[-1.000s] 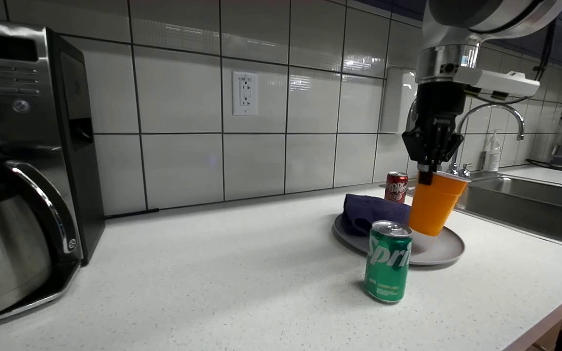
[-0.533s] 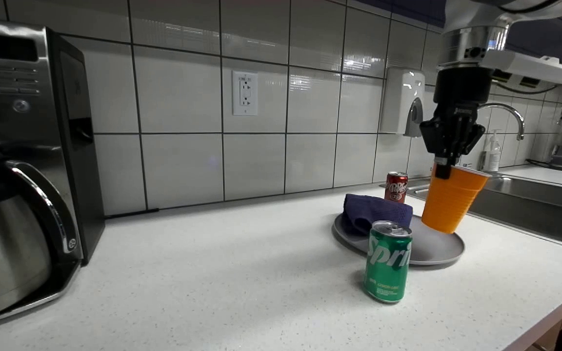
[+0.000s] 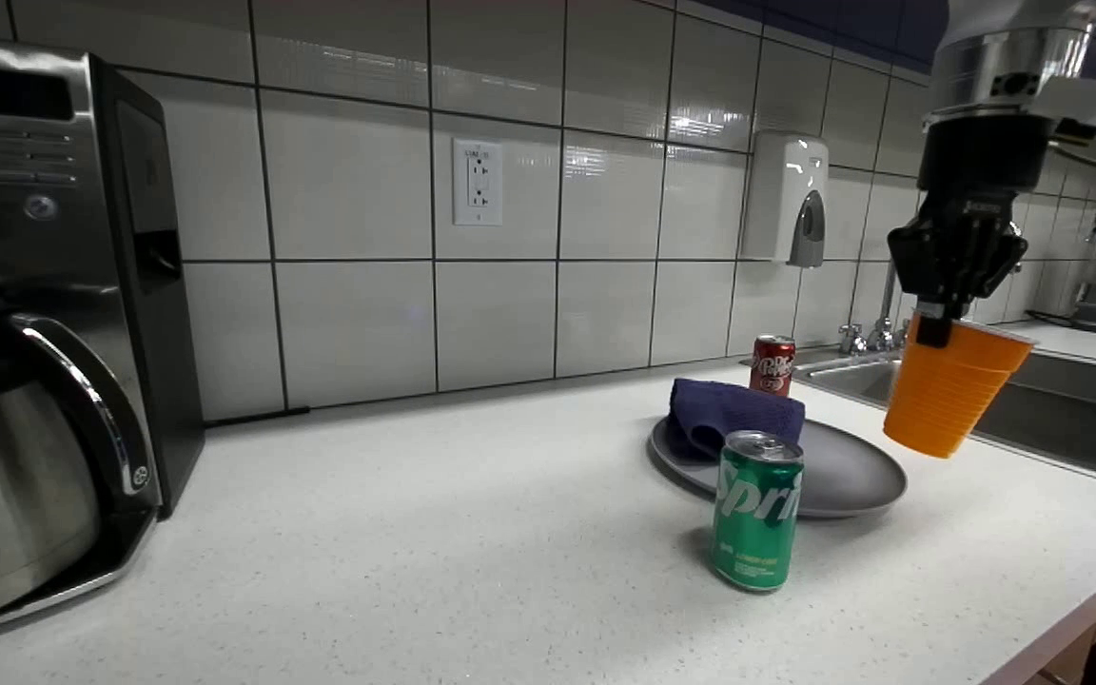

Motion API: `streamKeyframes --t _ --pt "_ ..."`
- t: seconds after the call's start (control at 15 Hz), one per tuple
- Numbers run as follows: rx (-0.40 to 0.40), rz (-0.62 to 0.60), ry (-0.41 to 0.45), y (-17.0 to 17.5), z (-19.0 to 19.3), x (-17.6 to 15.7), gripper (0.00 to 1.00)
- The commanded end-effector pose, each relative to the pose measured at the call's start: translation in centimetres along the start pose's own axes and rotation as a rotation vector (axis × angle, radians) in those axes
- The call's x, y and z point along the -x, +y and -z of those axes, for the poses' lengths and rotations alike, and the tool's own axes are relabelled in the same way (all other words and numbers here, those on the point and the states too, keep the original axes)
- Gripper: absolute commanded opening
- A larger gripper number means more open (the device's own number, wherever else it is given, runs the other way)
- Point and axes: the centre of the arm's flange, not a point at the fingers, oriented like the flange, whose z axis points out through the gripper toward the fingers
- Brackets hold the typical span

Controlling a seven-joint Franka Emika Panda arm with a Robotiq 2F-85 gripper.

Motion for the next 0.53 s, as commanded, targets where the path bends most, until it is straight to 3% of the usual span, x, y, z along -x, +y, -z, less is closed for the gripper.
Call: streamKeyframes --t 0.0,0.47 --pt "0.022 -0.048 0.005 1.8 1.2 2.7 0.01" --pt "0.030 -0.125 0.012 6.3 1.3 4.5 0.01"
